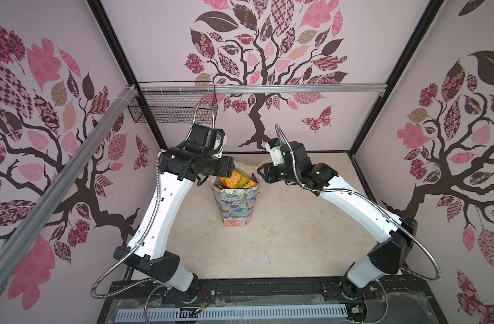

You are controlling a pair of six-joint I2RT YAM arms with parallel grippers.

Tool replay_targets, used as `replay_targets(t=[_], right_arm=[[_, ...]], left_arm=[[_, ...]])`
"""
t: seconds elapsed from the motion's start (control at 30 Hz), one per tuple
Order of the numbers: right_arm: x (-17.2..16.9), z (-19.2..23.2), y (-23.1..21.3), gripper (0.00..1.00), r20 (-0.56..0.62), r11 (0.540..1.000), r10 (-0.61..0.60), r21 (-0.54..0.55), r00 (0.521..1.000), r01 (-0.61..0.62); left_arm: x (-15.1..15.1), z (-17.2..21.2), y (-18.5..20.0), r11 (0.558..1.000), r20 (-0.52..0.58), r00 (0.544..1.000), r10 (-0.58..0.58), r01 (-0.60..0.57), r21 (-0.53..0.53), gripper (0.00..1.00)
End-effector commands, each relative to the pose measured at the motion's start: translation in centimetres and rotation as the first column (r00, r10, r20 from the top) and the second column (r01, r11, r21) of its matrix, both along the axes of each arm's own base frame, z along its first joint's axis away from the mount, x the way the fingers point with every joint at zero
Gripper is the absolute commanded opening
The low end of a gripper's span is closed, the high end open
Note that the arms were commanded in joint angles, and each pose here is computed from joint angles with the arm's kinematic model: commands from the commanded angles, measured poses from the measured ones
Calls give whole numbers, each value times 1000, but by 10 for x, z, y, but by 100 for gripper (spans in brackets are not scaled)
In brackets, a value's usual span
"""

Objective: Place the snacks into the paper bag

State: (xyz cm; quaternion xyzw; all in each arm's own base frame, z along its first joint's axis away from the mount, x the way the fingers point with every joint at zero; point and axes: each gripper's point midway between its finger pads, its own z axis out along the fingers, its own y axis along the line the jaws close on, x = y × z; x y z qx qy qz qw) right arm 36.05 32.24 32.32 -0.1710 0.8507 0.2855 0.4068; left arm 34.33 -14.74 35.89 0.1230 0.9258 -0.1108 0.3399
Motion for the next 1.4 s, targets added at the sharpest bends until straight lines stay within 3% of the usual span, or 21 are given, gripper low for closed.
replay_targets(t=[0.0, 0.17, 0.37, 0.7, 1.1, 1.37], right_arm=[[5, 26, 0, 22, 58, 999, -7, 33, 998, 5], [3, 30, -1, 8, 70, 999, -2, 44, 998, -2], [1, 33, 7, 0, 57, 997, 32, 67, 998, -36], [-11, 45, 7, 0, 64, 993, 77, 82, 995, -82], [-14, 39, 5, 0, 90, 992, 86, 84, 992, -93], [-23, 40, 6, 0, 95, 987, 124, 90, 988, -133]], left_arm=[[10, 1, -7, 1000, 10, 1000, -20, 20, 4, 63], [21, -7, -12, 999, -11, 999, -34, 35, 19, 61], [27, -7, -11, 999, -3, 1000, -28, 28, 41, 61], [39, -27, -24, 998, -77, 995, -56, 59, 33, 53], [23, -52, -19, 996, -207, 977, -53, 68, 65, 49], [18, -67, -15, 996, -267, 964, -23, 46, 82, 36]])
